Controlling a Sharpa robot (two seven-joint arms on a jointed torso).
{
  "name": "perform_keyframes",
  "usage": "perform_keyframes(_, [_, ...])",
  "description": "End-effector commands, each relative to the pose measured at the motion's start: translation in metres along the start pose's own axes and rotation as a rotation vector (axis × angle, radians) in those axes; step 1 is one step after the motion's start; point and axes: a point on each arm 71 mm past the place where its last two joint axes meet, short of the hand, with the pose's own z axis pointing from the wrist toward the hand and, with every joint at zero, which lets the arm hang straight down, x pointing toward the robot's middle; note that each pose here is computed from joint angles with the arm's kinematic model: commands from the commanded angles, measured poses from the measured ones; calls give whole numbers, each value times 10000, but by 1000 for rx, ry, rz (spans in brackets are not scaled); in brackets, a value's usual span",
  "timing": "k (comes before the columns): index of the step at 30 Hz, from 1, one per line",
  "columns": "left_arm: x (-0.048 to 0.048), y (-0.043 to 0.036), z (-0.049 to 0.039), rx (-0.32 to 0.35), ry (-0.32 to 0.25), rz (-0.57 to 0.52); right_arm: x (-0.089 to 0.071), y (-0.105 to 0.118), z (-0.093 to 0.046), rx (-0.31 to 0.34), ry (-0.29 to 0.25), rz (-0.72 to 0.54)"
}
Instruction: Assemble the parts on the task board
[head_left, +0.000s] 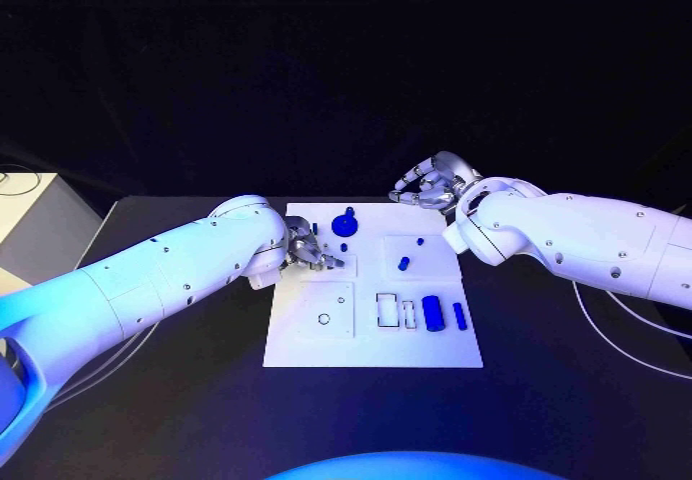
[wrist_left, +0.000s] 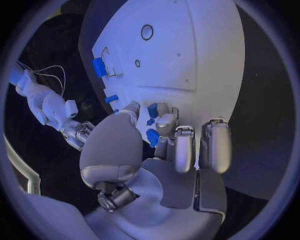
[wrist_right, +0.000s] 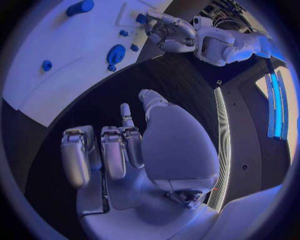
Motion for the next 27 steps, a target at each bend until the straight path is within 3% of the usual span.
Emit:
perform_keyframes(1, [-35, -15, -29, 11, -14, -17, 11, 1, -4, -8, 10, -5])
perform_keyframes(7, [-196, 16, -130, 32, -42, -61, -4, -19, -10, -4, 7, -6])
perform_keyframes(14, [-523, 107, -287, 55, -73, -145, -32, -46, -14, 1, 0, -7])
perform_keyframes(20, [-688, 190, -316, 43, -94, -176, -46, -56, -18, 2, -5, -6])
perform_keyframes(27, [-796, 229, -270, 13, -146, -185, -50, -51, -21, -2, -10, -4])
